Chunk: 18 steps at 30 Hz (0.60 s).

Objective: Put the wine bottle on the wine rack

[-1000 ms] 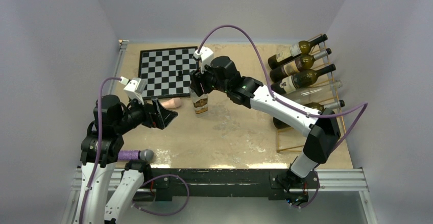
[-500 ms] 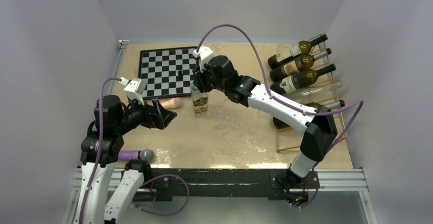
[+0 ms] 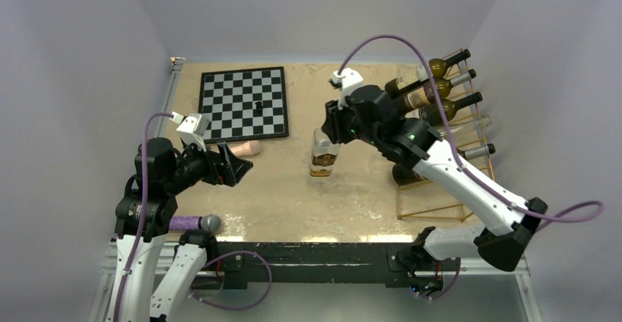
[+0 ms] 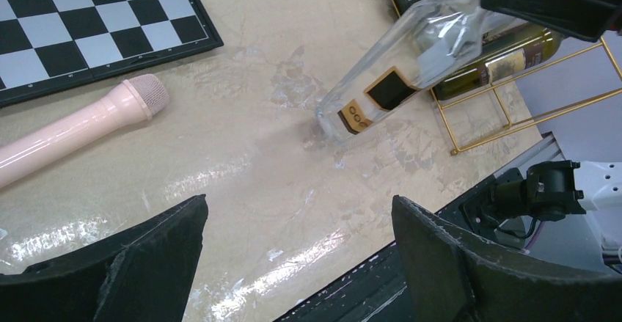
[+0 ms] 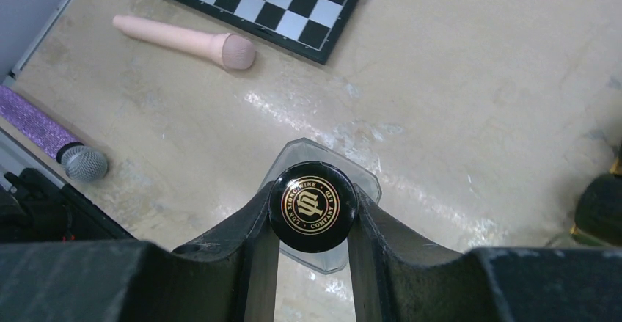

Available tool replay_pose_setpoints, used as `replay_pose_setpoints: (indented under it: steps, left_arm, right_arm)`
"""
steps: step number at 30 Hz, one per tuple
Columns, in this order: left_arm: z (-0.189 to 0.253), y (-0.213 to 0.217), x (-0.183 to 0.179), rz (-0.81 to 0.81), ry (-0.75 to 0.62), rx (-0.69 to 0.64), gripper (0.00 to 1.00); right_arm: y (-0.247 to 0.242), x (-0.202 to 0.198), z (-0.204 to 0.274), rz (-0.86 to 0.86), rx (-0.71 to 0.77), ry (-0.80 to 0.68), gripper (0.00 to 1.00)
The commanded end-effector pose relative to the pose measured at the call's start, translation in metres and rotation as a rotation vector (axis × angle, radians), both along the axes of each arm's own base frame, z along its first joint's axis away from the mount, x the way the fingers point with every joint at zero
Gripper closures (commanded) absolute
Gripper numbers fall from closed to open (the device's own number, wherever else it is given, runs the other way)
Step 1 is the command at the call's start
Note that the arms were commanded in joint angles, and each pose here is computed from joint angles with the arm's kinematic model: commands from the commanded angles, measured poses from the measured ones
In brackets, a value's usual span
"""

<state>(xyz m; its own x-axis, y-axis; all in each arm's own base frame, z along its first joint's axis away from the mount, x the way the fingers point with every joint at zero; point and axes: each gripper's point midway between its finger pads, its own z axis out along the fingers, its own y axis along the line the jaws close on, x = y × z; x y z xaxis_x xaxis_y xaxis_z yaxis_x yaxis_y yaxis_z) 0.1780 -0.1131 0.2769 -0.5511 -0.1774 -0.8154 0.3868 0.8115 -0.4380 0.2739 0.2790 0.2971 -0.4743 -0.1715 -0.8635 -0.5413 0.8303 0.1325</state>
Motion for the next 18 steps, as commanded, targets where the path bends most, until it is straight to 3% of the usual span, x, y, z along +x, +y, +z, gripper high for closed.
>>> replay_pose_setpoints:
  steps: [1, 18]
  left_arm:
    - [0.022, -0.002, -0.002, -0.016, -0.079, -0.006, 0.01]
    - [0.015, -0.006, 0.003, -0.033, -0.06, -0.023, 0.01]
  right_arm:
    - [-0.048, -0.007, 0.033, -0.149, 0.148, -0.016, 1.0]
    - [-0.188, -0.064, -0.016, -0.504, 0.082, 0.05, 1.0]
